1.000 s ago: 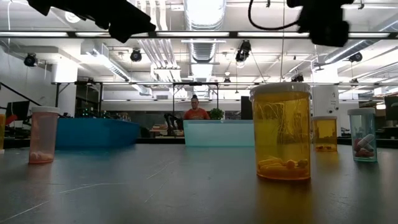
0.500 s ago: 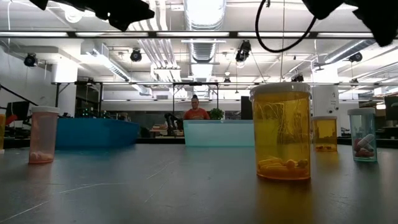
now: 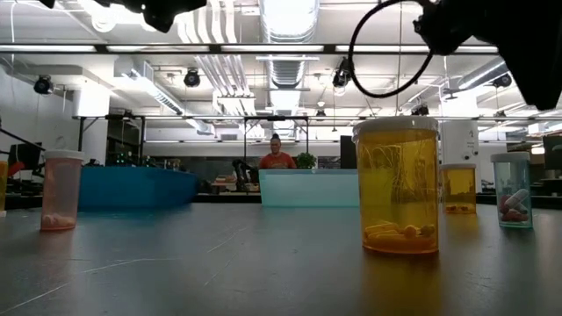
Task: Pick and place medicine bottles into bin by pill shape (circle, oval)
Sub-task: Put the blue capsule bottle into the blue bin
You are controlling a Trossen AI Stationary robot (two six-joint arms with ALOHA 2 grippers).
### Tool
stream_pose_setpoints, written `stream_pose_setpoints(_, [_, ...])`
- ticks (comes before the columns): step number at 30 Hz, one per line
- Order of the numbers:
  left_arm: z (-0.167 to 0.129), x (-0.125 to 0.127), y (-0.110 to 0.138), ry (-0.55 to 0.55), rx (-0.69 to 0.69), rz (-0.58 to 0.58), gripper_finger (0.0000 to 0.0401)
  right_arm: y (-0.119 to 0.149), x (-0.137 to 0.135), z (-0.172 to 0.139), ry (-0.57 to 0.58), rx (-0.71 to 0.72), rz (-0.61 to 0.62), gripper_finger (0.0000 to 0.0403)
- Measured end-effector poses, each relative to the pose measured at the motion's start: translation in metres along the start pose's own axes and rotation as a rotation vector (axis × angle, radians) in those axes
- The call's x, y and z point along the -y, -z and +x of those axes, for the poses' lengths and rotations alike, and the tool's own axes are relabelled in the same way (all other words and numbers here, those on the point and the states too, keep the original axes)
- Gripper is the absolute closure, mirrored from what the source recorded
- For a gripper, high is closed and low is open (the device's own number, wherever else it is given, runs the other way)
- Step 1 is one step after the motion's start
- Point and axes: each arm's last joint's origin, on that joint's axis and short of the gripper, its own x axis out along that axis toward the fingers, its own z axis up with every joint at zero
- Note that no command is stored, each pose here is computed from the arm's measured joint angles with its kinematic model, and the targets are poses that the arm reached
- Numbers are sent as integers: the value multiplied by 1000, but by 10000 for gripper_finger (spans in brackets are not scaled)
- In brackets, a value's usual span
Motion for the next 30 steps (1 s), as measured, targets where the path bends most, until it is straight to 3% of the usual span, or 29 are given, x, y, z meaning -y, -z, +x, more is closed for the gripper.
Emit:
stream_pose_setpoints(5, [-2,-1,-1,-2,11,-1,264,-4,-10,13,-8,14,-35,189])
stream_pose_setpoints(11, [-2,0,-1,-1,9,-1,264,-10,-15,29,36,31,-52,168])
stream_pose_setpoints(20, [1,0,1,1,-6,0,264,-19,-20,42,69,68,-86,171])
stream_pose_setpoints(30, [3,1,2,2,-14,1,264,-20,-22,48,77,60,-106,210])
